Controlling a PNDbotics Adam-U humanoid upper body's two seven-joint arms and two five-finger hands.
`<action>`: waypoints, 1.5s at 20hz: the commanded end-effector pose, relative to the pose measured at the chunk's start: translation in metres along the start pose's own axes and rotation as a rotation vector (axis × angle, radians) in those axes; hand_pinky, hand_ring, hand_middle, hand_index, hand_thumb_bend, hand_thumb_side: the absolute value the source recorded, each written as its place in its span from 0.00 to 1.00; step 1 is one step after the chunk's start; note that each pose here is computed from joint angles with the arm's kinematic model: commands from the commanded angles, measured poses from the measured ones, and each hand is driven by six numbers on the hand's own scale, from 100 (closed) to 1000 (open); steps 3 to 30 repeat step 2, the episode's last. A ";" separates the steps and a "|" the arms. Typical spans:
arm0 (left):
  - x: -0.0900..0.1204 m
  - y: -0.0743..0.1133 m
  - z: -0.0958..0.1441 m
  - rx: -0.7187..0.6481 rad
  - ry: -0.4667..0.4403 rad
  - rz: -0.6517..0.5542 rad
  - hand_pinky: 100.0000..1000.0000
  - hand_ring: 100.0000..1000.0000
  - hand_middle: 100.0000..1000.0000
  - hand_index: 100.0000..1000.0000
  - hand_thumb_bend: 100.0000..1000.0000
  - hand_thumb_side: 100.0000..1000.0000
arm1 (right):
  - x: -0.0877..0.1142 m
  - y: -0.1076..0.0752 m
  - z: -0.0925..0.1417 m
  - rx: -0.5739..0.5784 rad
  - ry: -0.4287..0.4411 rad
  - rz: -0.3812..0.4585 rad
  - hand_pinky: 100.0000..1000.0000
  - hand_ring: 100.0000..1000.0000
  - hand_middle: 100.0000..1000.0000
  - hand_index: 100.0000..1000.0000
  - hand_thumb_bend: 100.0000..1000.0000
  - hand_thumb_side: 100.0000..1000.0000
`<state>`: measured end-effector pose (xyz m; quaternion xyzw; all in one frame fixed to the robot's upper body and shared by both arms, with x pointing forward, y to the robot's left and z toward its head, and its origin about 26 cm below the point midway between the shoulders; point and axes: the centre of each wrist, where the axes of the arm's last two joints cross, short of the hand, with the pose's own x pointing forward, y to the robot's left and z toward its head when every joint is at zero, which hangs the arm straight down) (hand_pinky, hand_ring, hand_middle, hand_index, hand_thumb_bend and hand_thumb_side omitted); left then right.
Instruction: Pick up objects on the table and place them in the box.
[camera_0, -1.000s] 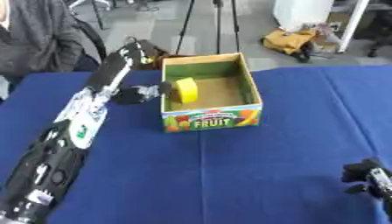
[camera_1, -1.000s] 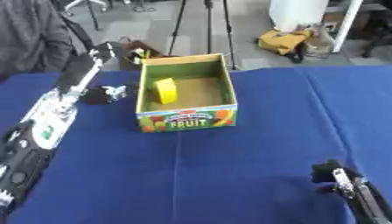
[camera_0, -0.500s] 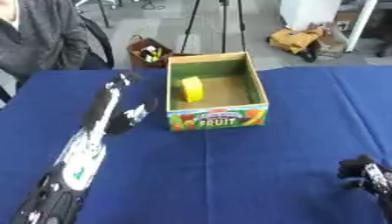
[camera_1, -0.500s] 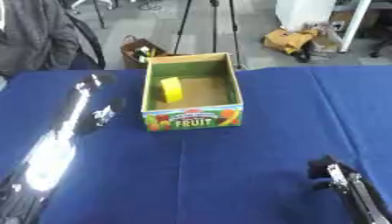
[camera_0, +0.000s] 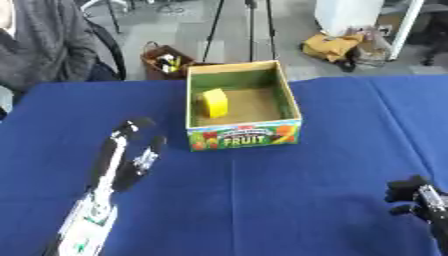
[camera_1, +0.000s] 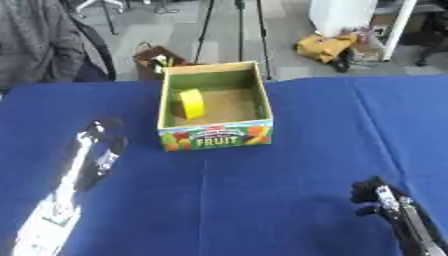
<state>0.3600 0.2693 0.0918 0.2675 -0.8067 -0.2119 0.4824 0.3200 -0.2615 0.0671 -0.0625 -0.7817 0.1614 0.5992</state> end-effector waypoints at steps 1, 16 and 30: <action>0.009 0.006 -0.003 -0.003 -0.015 0.039 0.72 0.83 0.75 0.78 0.59 1.00 | 0.009 -0.005 -0.003 -0.013 -0.029 -0.014 0.51 0.61 0.55 0.66 0.00 0.98; 0.009 0.007 -0.002 -0.006 -0.011 0.054 0.72 0.82 0.75 0.78 0.59 1.00 | 0.009 -0.005 -0.004 -0.014 -0.029 -0.019 0.51 0.61 0.55 0.66 0.00 0.98; 0.009 0.007 -0.002 -0.006 -0.011 0.054 0.72 0.82 0.75 0.78 0.59 1.00 | 0.009 -0.005 -0.004 -0.014 -0.029 -0.019 0.51 0.61 0.55 0.66 0.00 0.98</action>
